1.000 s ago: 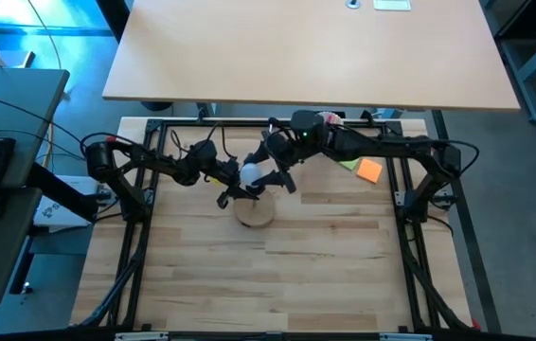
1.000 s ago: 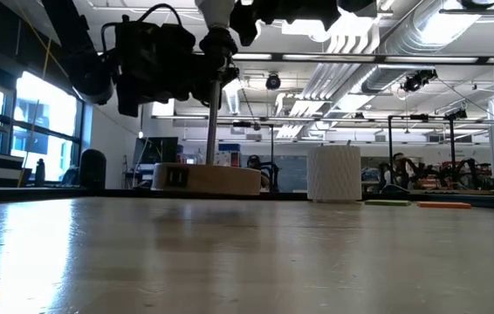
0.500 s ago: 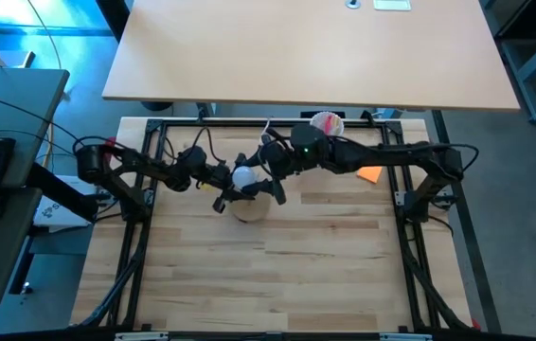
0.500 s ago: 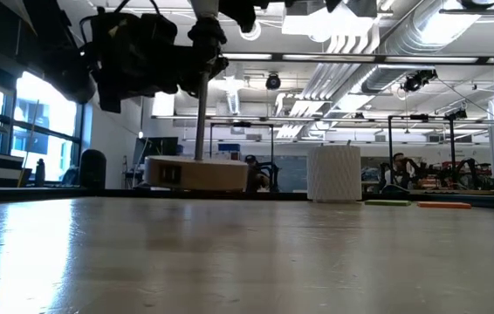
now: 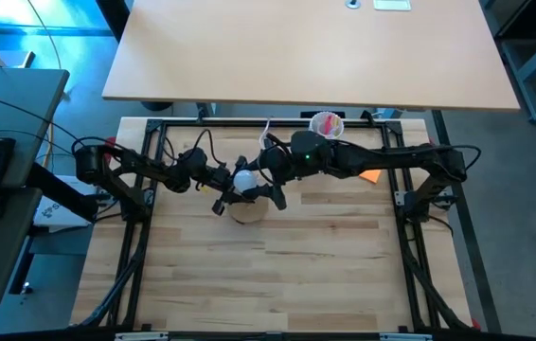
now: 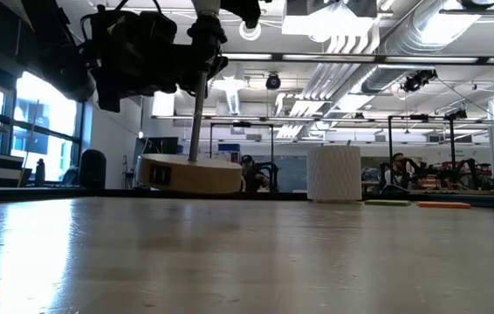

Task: Screw lightbulb
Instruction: Insert the light bulb into the lamp

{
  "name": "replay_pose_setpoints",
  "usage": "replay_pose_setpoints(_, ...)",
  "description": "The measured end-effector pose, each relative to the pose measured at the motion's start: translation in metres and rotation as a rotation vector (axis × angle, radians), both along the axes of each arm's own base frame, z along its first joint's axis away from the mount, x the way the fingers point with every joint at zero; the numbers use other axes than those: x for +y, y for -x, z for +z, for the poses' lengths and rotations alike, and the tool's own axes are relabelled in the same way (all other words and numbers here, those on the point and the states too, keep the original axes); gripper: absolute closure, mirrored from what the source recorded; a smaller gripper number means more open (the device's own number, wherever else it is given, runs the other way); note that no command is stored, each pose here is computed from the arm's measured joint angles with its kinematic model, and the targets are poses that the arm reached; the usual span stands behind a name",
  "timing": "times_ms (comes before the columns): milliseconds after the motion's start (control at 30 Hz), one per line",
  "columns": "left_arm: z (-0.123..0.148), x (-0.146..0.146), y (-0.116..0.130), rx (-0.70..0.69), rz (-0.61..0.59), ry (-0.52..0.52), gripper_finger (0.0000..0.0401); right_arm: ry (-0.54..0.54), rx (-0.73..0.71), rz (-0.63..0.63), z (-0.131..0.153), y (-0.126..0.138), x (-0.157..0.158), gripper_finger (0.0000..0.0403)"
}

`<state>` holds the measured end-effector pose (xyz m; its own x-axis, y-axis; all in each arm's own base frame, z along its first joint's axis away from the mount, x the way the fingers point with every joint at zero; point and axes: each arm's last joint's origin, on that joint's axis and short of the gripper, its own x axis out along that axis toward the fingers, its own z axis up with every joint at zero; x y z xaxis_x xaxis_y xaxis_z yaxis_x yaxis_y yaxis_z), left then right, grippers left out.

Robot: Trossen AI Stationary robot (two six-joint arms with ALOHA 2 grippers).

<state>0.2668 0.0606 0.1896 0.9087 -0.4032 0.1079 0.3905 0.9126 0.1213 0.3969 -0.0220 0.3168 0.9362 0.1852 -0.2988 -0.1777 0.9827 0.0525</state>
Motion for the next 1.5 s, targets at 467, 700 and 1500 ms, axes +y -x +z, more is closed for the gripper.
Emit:
replay_pose_setpoints(467,0.001,-0.003,-0.001,-0.019,0.021,-0.029,0.0258,0.049,-0.093,0.041,0.014,0.006,-0.004,0.0124)
replay_pose_setpoints(700,0.002,-0.003,-0.002,-0.026,0.03,-0.04,0.0258,0.048,-0.141,0.023,0.022,0.008,-0.007,0.0124)
replay_pose_setpoints(1500,0.002,-0.003,-0.004,-0.022,0.225,0.025,0.0258,0.112,-0.078,-0.192,0.02,0.009,-0.001,0.0124)
